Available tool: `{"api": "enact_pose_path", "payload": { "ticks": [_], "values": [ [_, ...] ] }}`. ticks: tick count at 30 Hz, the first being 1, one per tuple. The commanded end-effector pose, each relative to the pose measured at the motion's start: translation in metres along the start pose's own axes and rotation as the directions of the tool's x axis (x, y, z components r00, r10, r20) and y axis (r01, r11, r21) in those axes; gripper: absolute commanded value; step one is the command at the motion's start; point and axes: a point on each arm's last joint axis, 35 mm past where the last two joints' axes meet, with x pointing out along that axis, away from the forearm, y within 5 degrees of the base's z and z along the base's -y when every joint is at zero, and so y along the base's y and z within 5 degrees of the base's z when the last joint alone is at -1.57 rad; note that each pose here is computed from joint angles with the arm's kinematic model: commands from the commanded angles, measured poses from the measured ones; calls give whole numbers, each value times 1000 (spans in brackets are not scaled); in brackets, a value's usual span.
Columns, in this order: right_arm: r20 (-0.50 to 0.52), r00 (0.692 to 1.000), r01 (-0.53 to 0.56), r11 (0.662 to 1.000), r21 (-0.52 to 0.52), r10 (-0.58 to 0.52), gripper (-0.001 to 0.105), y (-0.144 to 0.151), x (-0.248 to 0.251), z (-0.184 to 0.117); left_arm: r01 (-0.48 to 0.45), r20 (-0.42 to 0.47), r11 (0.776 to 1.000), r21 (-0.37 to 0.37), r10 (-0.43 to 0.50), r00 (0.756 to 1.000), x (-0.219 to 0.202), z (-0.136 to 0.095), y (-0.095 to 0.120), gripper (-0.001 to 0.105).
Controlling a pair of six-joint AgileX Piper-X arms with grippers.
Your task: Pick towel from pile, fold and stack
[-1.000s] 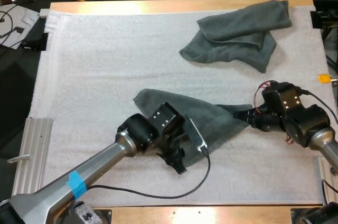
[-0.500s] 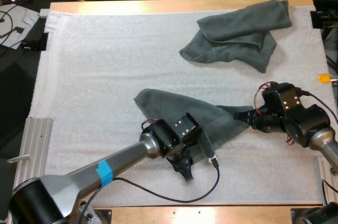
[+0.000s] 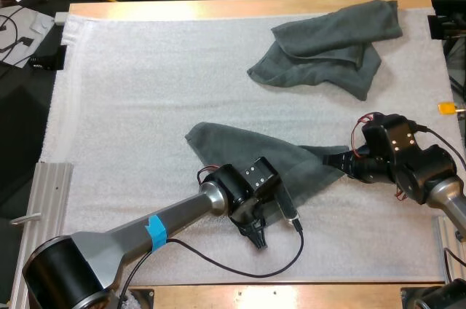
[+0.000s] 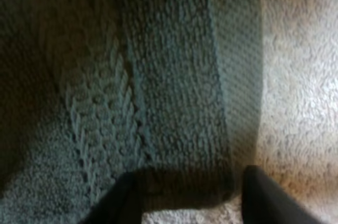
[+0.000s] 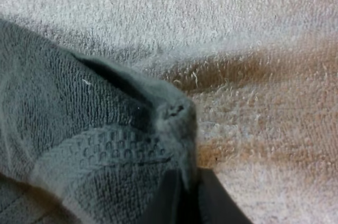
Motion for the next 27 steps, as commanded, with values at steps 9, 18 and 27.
{"api": "enact_pose_path", "payload": {
  "ticks": [9,18,27],
  "values": [
    [-5,1000,-1,1000,-7,1,0,0,-4,-1,-2,-2,1000,-20,2,1000,-2,3,-1,0],
    [12,1000,-5,1000,-13,5,0,0,-10,-2,-32,77,999,-19,33,996,-41,-2,-3,0],
    [103,994,-19,1000,-12,20,0,1,-53,-14,-36,179,999,-17,39,983,-88,-19,-6,0]
  ]
}}
